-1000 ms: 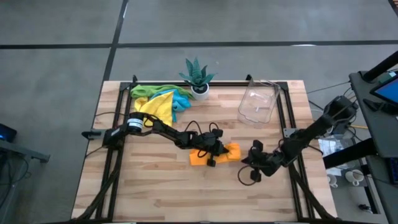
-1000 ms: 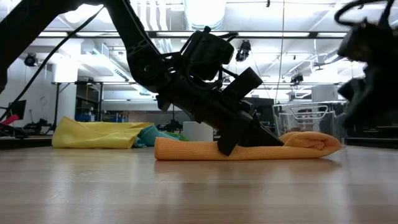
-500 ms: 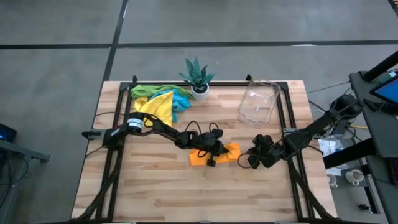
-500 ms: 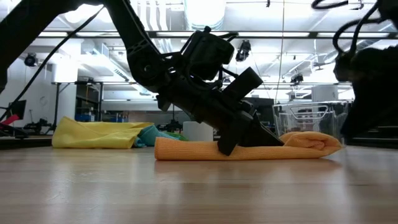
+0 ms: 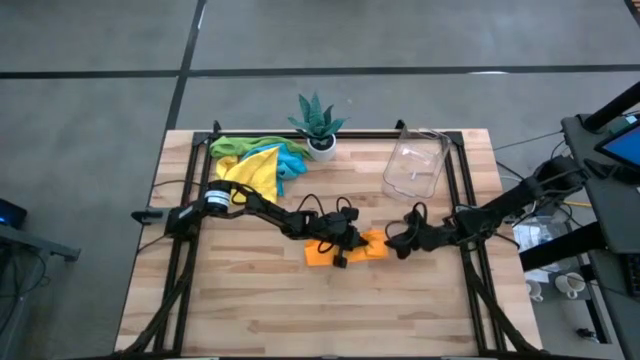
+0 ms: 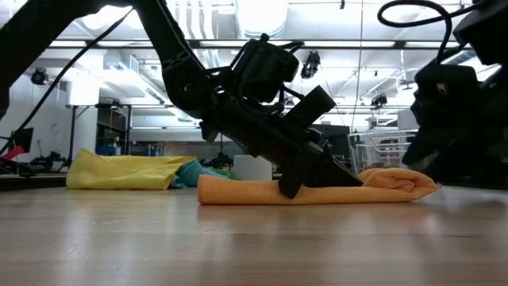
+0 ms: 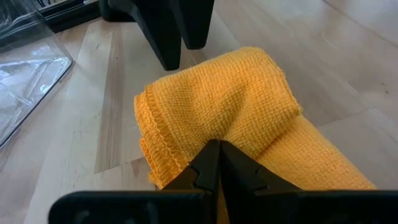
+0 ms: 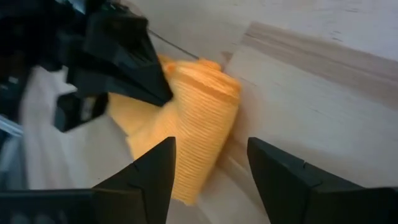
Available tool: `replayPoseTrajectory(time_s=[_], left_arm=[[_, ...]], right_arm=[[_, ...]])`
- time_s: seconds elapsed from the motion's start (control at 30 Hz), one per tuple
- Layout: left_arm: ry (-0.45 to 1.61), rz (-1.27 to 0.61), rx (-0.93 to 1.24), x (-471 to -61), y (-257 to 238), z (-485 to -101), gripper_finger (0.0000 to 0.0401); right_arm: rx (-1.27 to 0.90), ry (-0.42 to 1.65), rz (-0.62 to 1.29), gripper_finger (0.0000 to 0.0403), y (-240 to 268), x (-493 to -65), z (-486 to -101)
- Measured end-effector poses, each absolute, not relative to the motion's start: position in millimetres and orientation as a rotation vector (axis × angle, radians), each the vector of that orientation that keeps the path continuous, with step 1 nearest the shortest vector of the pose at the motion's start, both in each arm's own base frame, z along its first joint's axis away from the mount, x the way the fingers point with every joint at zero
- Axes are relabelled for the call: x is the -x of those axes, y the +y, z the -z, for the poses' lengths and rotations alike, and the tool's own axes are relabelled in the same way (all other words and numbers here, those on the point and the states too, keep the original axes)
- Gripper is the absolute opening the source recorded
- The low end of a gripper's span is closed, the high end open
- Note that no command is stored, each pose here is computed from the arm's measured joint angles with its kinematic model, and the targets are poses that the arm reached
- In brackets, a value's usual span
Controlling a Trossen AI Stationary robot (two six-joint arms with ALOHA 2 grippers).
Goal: Roll microfiber towels into tight, uniform cylinder then place into a basket
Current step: Roll the orange microfiber cloth
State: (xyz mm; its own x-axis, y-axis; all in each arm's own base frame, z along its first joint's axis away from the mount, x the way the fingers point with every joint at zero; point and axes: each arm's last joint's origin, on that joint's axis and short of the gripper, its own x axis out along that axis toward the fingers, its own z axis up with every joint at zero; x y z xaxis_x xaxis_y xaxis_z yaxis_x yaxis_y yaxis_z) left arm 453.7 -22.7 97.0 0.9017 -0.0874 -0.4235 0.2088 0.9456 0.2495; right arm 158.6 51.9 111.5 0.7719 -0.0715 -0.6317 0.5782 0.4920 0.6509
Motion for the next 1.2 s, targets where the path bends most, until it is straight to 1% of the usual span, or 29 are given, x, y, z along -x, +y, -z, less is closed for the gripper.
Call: replayPoseTrajectory(time_s=[0.37,0.63,0.8,1.0,1.2], left_arm=[[0.421,0.155,-0.295,-454,-23,-97,0.0],[0.421,0.155,-0.295,-453,-23,-97,0.0],[0.423,0.156,-0.296,-453,-23,-96,0.0],[0.437,0.131,-0.323,-453,-22,-95,0.0],[0.445,0.127,-0.341,-452,-22,-95,0.0]], right_arm=[[-1.09,0.535,0.427,0.0196,52,-161,-105],[-1.059,0.575,0.446,0.0191,59,-178,-100],[-1.077,0.562,0.389,0.0182,64,-188,-109],[-1.085,0.556,0.375,0.0156,65,-188,-112],[-1.075,0.58,0.386,0.0101,66,-189,-108]])
